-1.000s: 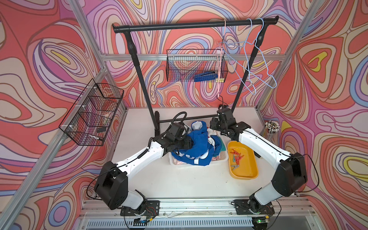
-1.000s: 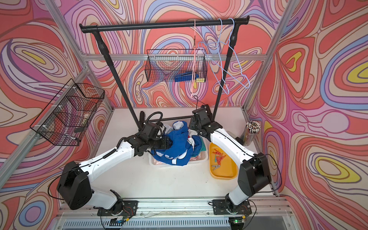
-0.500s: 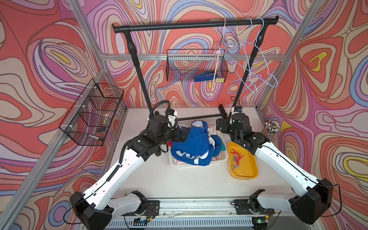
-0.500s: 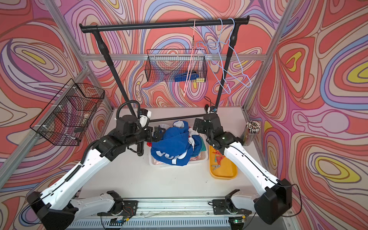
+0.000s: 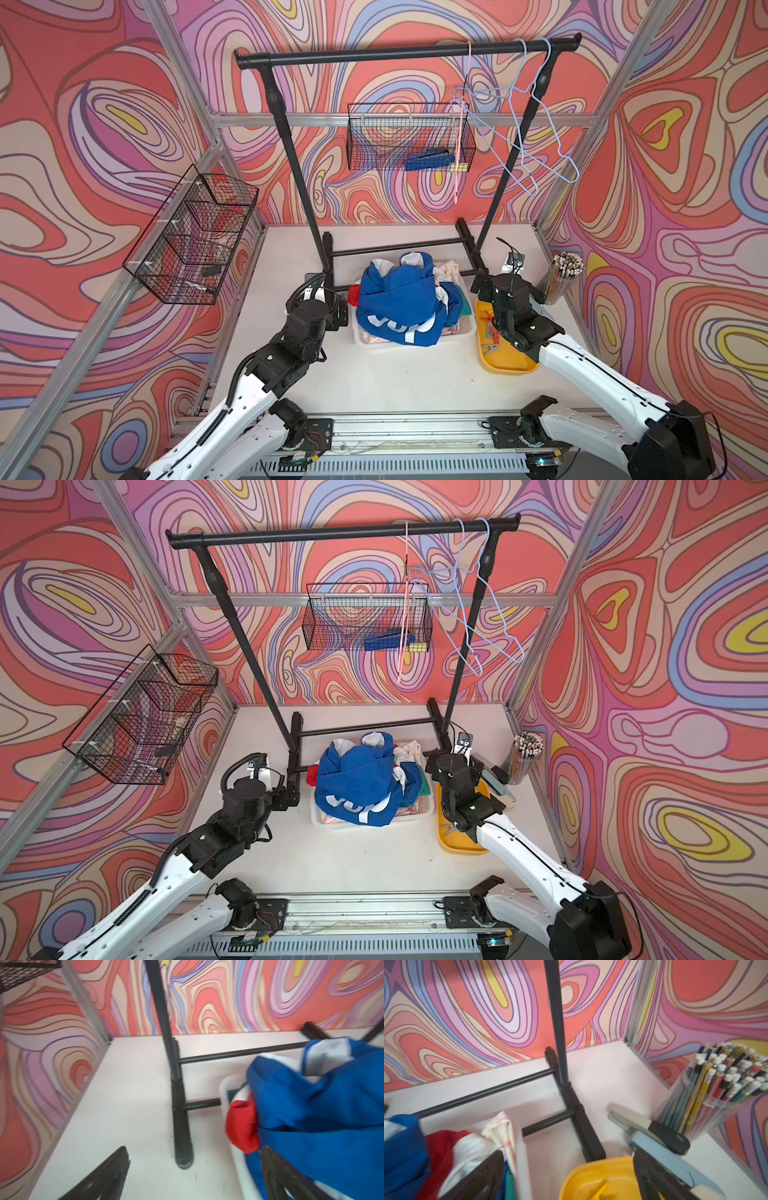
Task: Remove the clothespins securing jackets to the hanger
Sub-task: Adjust the jacket in the basket, then reset both arms
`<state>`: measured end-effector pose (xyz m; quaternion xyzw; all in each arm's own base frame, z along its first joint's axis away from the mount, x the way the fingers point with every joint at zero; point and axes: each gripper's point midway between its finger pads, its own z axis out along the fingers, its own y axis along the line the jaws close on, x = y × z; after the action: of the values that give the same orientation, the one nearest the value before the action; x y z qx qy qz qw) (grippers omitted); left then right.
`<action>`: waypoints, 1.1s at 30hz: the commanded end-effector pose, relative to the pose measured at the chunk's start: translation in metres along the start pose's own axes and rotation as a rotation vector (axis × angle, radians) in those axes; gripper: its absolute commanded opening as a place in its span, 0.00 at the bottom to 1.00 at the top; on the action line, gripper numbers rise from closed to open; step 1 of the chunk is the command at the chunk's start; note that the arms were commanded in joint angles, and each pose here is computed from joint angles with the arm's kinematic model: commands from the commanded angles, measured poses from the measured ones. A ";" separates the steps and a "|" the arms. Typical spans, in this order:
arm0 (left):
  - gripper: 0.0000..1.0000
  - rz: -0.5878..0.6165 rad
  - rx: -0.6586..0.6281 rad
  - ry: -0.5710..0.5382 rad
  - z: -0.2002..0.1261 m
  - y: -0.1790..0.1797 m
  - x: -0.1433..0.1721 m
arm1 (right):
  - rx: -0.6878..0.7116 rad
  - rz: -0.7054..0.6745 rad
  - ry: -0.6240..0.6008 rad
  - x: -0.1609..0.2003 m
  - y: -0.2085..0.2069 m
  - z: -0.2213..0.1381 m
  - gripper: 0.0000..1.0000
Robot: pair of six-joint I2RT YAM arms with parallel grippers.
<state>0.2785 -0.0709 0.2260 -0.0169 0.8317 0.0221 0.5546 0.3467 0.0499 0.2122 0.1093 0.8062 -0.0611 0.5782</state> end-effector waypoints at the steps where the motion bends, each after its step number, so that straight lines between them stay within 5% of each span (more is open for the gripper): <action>1: 1.00 -0.069 -0.203 -0.128 0.010 0.027 -0.017 | 0.045 -0.047 -0.175 -0.012 -0.010 0.008 0.98; 4: 1.00 -0.070 -0.317 -0.202 0.018 0.040 -0.018 | 0.074 -0.067 -0.199 -0.001 -0.020 0.016 0.98; 14: 1.00 0.021 -0.464 -0.180 0.065 0.080 0.027 | 0.112 -0.094 -0.182 0.028 -0.043 0.051 0.98; 26: 1.00 0.078 -0.390 -0.265 0.097 0.079 0.049 | 0.033 -0.147 -0.257 0.048 -0.036 0.066 0.98; 33: 1.00 0.061 -0.292 -0.196 0.123 0.081 0.065 | 0.033 -0.142 -0.258 0.062 -0.041 0.078 0.98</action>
<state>0.3495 0.0300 0.1027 -0.0795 0.7758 0.2097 0.5897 0.3883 0.0011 0.1147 0.0490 0.7495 -0.1375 0.6457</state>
